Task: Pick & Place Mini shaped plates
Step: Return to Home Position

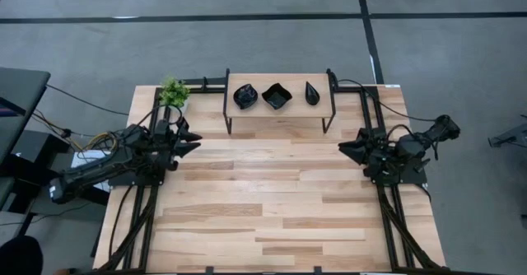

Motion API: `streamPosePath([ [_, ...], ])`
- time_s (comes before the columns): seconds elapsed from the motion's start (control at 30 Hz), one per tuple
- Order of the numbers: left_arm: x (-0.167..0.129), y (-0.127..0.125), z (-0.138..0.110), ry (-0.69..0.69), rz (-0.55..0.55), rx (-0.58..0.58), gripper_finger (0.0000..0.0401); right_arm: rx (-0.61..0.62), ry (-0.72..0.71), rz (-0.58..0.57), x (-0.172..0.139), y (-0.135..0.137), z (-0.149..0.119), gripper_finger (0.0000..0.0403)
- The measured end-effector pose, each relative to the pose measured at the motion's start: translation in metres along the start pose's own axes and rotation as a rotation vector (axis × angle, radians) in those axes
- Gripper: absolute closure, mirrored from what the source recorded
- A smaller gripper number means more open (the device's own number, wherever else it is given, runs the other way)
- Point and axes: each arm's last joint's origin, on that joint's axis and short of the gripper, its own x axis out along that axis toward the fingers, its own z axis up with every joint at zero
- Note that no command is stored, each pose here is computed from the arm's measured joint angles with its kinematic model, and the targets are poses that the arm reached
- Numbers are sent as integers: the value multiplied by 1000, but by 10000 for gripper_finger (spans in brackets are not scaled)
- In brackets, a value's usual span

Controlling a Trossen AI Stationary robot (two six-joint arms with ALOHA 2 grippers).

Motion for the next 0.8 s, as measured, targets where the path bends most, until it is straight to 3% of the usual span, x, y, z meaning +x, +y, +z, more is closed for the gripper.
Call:
streamPosePath([
  [0.27, -2, -5, 1, 14, -113, 52, 284, -37, -16, 10, 0, 1, 2, 305],
  [0.53, 1, -1, -4, 63, -92, 47, 283, -83, -30, -16, 1, 0, 3, 305],
  [0.8, 0, -4, 4, -4, -91, 31, 284, -152, -93, 7, 0, 3, 12, 305],
])
